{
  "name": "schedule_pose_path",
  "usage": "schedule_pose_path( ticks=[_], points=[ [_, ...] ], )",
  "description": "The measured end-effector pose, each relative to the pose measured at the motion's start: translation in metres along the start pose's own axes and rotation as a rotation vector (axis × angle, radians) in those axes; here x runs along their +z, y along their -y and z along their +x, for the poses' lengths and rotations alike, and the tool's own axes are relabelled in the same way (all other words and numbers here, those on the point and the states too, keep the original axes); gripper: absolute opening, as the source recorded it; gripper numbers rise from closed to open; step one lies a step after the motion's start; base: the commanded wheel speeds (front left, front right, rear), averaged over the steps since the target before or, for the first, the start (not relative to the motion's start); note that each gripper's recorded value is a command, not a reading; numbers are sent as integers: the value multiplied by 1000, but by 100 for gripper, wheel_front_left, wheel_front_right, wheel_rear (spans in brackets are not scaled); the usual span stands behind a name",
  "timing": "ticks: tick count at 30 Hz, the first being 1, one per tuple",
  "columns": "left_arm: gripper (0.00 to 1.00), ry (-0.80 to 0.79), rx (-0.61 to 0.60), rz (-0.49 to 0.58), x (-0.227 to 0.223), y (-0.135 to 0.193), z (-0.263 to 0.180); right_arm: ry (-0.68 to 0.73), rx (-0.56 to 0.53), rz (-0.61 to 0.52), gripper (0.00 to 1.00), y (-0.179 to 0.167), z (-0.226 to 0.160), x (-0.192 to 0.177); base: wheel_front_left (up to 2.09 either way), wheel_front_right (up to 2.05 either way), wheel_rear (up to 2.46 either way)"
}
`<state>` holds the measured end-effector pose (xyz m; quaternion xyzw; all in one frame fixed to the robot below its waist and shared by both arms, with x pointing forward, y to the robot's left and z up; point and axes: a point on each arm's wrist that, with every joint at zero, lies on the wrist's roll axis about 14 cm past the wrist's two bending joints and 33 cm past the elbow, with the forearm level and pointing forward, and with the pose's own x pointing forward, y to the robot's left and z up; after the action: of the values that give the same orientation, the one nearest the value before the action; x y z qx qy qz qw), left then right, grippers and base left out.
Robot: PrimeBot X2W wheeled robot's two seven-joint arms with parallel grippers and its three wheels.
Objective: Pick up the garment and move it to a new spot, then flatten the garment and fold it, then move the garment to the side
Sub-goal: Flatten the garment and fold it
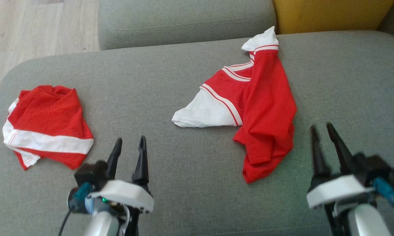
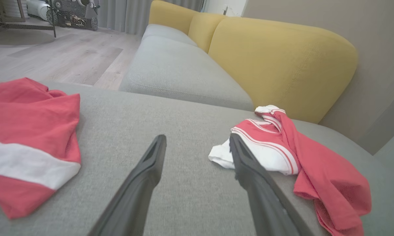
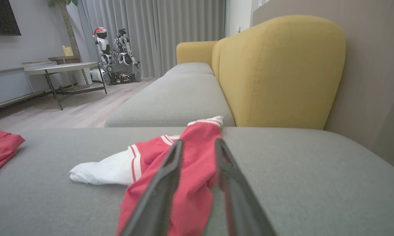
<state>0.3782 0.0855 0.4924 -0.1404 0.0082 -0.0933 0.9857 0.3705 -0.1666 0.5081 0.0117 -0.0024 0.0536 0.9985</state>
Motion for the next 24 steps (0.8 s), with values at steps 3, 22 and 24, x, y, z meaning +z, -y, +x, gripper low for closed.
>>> schedule_pose_path(
  ticks=[3, 22, 24],
  points=[
    [100, -30, 8, -1, -11, -2, -10, -40, -8, 7, 100, -1, -14, -17, 0, 0, 0],
    [100, -57, 30, -6, -20, -11, -2, -171, 184, 43, 100, -61, 26, -50, 0, 0, 0],
    [100, -65, 39, -8, -22, -14, -3, -201, 205, 40, 100, -67, 32, -59, 0, 0, 0]
  ],
)
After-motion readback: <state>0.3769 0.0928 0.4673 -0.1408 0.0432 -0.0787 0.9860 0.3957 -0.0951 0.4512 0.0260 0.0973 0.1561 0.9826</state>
